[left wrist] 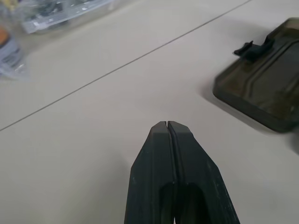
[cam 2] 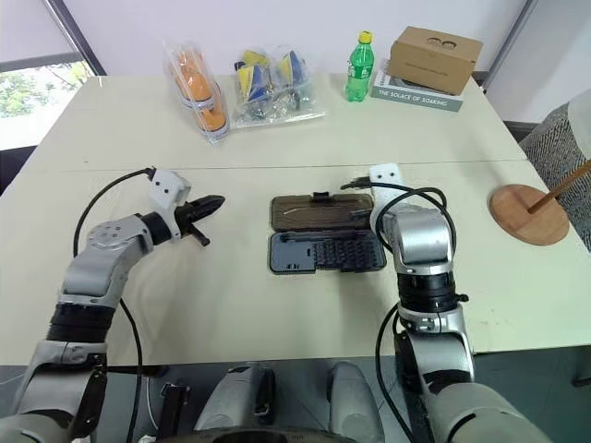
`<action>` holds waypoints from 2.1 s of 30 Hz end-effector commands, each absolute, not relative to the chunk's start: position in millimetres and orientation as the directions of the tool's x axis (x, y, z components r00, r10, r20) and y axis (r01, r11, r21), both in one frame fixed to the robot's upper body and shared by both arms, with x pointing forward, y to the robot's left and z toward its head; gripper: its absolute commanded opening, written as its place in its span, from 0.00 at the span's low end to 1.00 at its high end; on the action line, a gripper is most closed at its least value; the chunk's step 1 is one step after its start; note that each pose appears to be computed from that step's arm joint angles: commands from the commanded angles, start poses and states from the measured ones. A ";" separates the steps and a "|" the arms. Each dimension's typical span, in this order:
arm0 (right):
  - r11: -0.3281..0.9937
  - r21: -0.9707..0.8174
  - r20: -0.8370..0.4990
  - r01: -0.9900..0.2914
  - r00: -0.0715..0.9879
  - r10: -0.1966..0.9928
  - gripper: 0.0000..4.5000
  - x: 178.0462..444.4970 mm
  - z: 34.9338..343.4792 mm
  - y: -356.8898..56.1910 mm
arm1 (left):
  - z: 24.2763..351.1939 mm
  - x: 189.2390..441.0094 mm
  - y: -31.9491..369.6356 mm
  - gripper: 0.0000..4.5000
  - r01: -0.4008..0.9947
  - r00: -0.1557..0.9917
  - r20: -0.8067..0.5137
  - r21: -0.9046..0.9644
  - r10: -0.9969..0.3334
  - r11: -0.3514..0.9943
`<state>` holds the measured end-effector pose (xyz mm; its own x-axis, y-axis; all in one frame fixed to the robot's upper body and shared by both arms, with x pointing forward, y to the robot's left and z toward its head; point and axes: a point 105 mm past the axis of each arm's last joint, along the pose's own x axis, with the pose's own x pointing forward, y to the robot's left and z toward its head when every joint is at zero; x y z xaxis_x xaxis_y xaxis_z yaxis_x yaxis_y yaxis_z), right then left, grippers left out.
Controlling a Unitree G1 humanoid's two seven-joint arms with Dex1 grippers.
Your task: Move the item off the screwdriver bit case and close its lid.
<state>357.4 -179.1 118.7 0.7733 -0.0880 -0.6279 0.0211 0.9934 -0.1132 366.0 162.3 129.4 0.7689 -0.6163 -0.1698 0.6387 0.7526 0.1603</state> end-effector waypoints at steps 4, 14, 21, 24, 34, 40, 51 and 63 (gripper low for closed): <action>0.988 -0.050 -0.589 0.145 0.795 -0.146 0.01 332.7 118.4 -177.2 | 138.3 373.3 144.1 0.00 0.682 0.731 -0.148 0.191 -0.666 0.706; 0.994 -0.045 -0.534 0.098 0.839 -0.107 0.01 319.7 123.2 -155.5 | 145.8 390.0 122.7 0.00 0.749 0.661 -0.160 0.210 -0.733 0.629; 0.998 -0.056 -0.529 0.012 0.848 -0.040 0.01 323.5 126.7 -135.8 | 145.0 391.2 122.9 0.00 0.758 0.650 -0.160 0.215 -0.743 0.616; 0.998 -0.058 -0.534 -0.017 0.846 -0.017 0.01 324.4 126.0 -132.2 | 144.4 389.3 124.1 0.00 0.753 0.655 -0.156 0.216 -0.740 0.621; 0.990 -0.071 -0.557 -0.119 0.828 0.060 0.01 326.3 121.9 -118.6 | 143.2 385.2 130.8 0.00 0.737 0.674 -0.155 0.216 -0.722 0.641; 0.978 -0.100 -0.575 -0.181 0.813 0.092 0.01 326.6 118.8 -115.8 | 142.7 383.6 130.3 0.00 0.734 0.677 -0.152 0.215 -0.720 0.645; 0.969 -0.125 -0.587 -0.213 0.803 0.100 0.01 326.7 117.0 -117.7 | 140.8 381.8 129.6 0.00 0.729 0.682 -0.148 0.213 -0.716 0.650; 0.970 -0.128 -0.578 -0.207 0.810 0.096 0.74 328.6 120.9 -121.3 | 140.7 380.4 129.9 0.00 0.728 0.683 -0.149 0.213 -0.715 0.652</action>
<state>327.3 -124.0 111.6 0.7939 0.0781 -0.6031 -0.1970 0.9713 -0.1336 381.7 128.6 129.1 0.6786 -0.7120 -0.1805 0.7343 0.6517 0.1900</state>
